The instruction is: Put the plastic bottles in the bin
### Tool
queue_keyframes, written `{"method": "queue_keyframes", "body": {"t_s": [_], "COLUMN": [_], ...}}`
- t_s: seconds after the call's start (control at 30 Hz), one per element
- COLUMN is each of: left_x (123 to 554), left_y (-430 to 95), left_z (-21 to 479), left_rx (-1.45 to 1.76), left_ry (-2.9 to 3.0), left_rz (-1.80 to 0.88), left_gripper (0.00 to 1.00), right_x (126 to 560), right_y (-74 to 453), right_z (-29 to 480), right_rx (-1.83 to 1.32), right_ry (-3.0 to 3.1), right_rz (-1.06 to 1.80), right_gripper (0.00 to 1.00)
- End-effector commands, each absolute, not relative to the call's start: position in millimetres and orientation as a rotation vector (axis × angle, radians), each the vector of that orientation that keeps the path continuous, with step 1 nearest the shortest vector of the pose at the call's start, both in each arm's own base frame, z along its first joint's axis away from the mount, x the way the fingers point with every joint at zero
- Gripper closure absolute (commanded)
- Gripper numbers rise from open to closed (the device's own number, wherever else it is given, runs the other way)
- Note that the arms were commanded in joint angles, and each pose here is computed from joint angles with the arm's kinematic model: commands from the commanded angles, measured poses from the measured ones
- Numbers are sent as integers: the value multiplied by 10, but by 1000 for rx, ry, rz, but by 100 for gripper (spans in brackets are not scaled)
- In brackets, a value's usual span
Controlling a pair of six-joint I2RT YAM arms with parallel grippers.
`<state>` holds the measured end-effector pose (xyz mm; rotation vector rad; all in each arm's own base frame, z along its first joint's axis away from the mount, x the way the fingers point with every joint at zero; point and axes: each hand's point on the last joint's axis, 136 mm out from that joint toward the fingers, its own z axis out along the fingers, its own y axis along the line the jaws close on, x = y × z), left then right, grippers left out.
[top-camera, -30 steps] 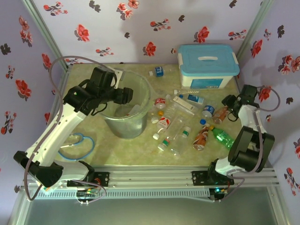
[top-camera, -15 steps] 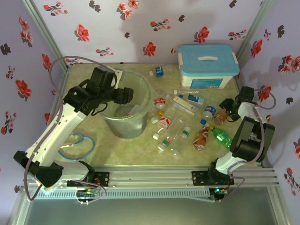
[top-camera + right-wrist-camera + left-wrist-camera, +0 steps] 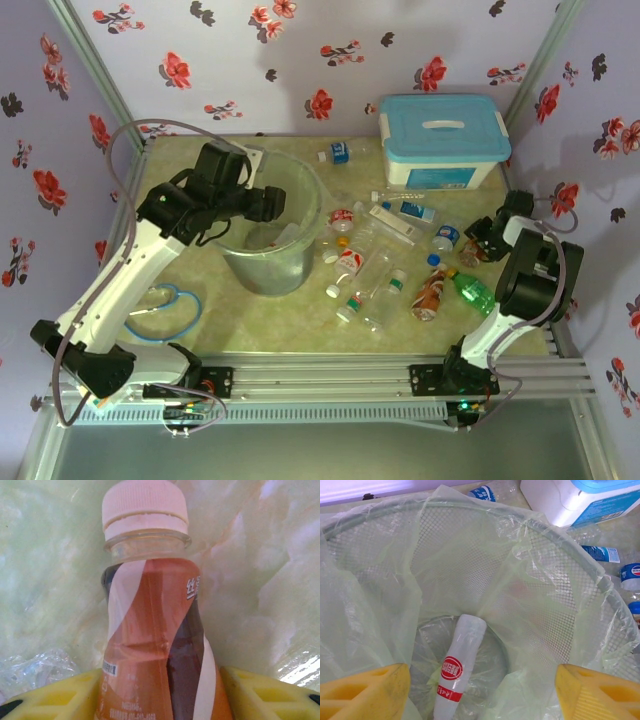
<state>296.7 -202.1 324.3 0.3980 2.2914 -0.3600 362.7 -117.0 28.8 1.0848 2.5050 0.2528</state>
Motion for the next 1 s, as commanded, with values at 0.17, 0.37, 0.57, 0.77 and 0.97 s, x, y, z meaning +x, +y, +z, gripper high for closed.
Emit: {"method": "queue_keyframes", "body": {"t_s": [0.17, 0.37, 0.57, 0.77, 0.97], "left_x": [2984, 2958, 2887, 2812, 2734], "left_y": [-2101, -2123, -2329, -2687, -3066], "left_z": [3422, 3544, 3703, 3827, 3917], "left_rx": [383, 378, 411, 493, 590], "left_ry": [2249, 2220, 2175, 2133, 2101], "left_rz": [-409, -432, -547, -683, -802], "left_gripper": [23, 23, 23, 23, 22], "right_x": [3585, 3535, 3631, 3591, 3489], "right_y": [-1212, -1083, -509, 175, 889], "right_z": [726, 1176, 1887, 2529, 3248], "right_rx": [1041, 981, 788, 535, 271], "right_ry": [2414, 2327, 2122, 2025, 1874], "right_rz": [235, 312, 744, 971, 1209], "right_gripper": [53, 56, 57, 58, 58]}}
